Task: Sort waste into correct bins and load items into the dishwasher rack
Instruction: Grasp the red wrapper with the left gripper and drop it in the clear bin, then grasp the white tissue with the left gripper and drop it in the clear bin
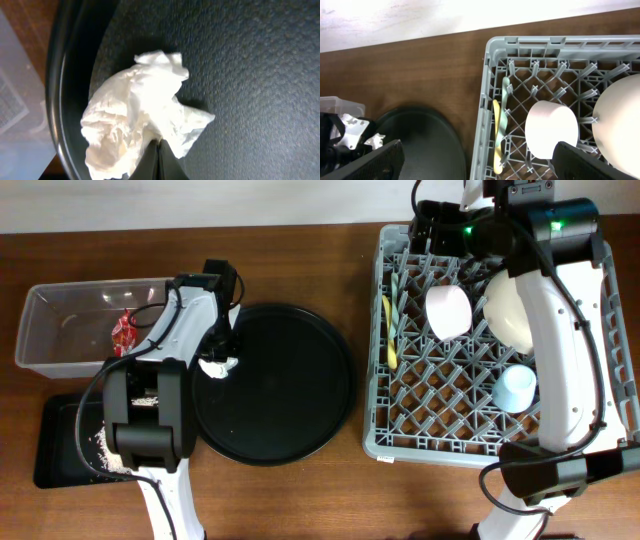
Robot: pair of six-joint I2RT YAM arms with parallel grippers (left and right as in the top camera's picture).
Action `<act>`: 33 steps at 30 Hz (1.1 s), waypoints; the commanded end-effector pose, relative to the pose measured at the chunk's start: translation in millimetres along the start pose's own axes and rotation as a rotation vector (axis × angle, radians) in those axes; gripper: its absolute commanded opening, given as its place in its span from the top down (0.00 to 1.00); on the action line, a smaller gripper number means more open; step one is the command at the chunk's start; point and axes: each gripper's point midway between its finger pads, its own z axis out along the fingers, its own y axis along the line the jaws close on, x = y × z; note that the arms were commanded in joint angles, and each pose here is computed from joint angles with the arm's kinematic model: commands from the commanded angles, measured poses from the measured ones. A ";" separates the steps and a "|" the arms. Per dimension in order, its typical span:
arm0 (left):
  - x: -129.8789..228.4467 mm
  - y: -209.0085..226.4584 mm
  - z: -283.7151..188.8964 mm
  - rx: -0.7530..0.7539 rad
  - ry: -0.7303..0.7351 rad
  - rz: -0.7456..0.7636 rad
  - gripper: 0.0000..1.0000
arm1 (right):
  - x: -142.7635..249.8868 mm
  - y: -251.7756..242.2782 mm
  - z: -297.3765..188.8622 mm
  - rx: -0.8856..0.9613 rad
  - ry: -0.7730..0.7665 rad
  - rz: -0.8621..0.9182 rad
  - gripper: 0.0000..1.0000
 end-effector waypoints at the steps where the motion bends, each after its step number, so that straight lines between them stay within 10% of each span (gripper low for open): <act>1: -16.4 8.4 -41.6 -0.009 -0.084 -0.015 0.99 | -0.1 -0.1 -0.3 -0.006 0.001 0.011 0.02; 14: -11.9 72.9 -203.5 -0.120 -0.419 -0.178 0.99 | -0.1 -0.1 -0.3 -0.006 0.001 0.011 0.02; 22: -5.5 160.1 -174.9 -0.168 -0.400 -0.406 0.99 | -0.1 -0.1 -0.3 -0.006 0.001 0.011 0.02; 25: -3.8 172.7 -159.4 -0.147 -0.369 -0.438 0.67 | -0.1 -0.1 -0.3 -0.006 0.001 0.011 0.02; 27: -2.2 181.1 -159.7 -0.147 -0.376 -0.459 0.65 | -0.1 -0.1 -0.3 -0.006 0.001 0.011 0.02; 30: -8.8 138.2 -159.7 0.120 -0.386 -0.350 0.77 | -0.1 -0.1 -0.3 -0.006 0.001 0.011 0.02; 33: -17.2 75.9 -159.3 0.341 -0.394 -0.099 0.66 | -0.1 -0.1 -0.3 -0.006 0.001 0.011 0.02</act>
